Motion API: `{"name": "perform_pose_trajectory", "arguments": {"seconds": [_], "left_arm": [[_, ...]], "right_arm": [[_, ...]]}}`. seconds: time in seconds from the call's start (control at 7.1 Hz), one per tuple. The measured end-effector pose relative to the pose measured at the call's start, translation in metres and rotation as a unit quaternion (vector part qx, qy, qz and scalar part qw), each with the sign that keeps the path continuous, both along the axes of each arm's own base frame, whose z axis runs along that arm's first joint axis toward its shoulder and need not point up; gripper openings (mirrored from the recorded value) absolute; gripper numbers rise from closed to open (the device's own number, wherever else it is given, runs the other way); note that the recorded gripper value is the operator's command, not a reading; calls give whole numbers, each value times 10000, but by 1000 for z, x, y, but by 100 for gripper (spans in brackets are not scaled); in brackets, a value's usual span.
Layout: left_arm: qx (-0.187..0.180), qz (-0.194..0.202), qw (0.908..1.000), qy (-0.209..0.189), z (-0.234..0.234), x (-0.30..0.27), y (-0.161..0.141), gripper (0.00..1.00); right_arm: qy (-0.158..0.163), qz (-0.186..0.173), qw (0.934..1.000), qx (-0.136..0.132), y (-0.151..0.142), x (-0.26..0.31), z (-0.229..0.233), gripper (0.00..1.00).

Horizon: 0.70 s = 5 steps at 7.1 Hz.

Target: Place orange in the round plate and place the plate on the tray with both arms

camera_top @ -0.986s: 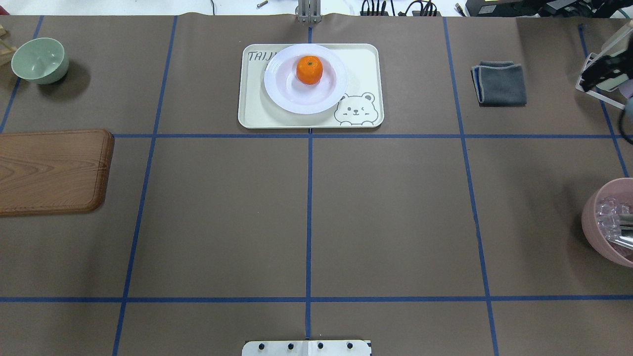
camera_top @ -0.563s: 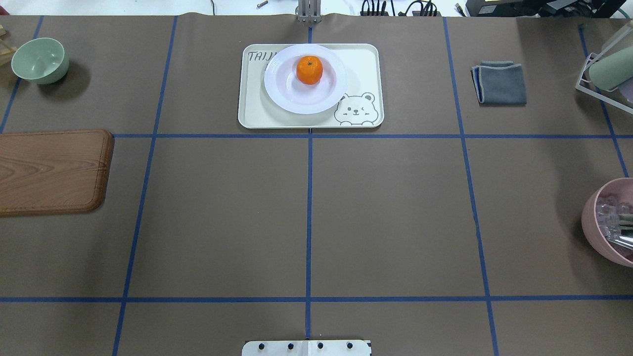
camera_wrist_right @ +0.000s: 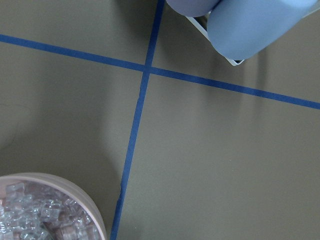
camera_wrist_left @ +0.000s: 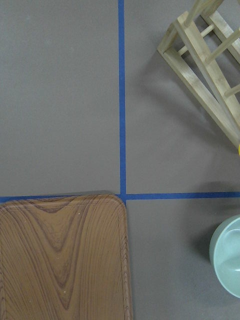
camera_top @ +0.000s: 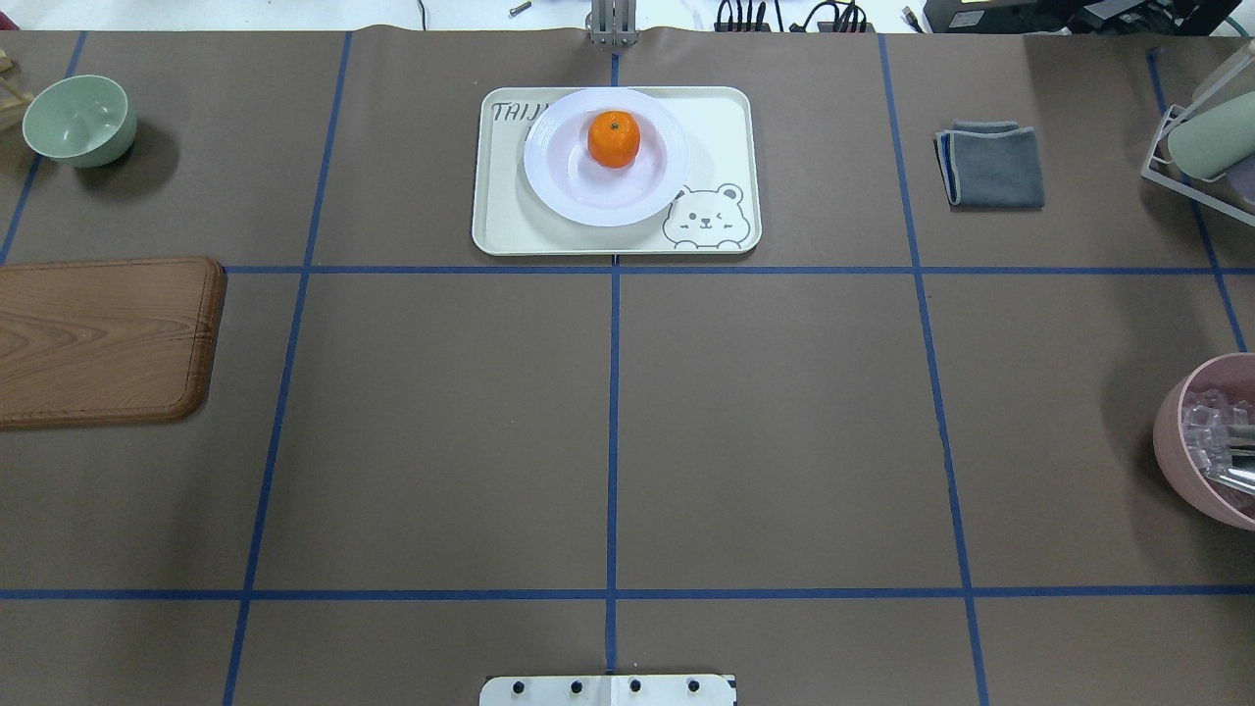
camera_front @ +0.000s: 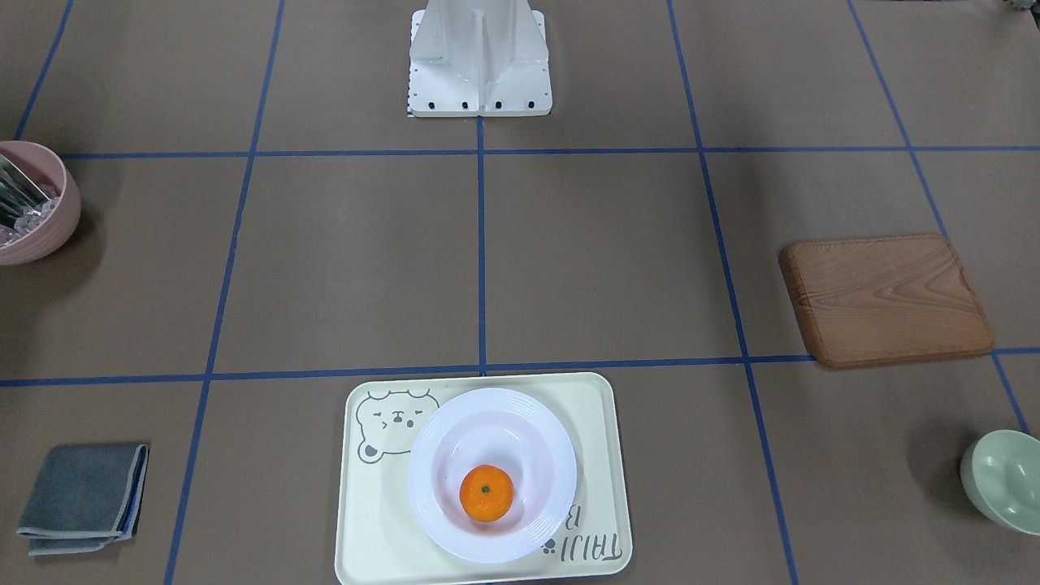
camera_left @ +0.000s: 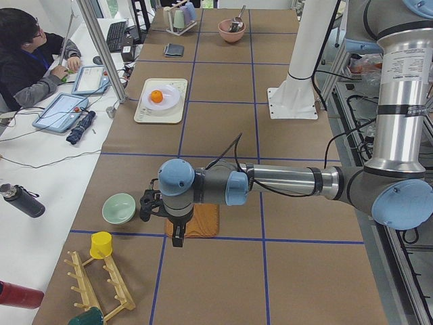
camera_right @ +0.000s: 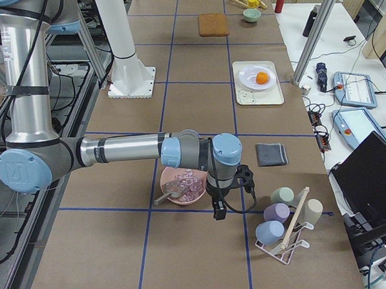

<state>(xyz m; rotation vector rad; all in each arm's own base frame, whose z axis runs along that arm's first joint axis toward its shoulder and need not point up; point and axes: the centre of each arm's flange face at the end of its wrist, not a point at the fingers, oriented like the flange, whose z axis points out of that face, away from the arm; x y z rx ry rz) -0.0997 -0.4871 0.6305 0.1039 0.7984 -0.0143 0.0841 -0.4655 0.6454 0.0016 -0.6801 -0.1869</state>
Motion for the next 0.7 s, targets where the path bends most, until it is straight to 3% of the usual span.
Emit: {"name": "perform_pose_trajectory", "arguments": {"seconds": [0.7], "left_arm": [[-51, 18, 10000, 22, 8, 4, 5, 99]], "right_arm": [[68, -16, 9999, 90, -2, 4, -4, 100]]}}
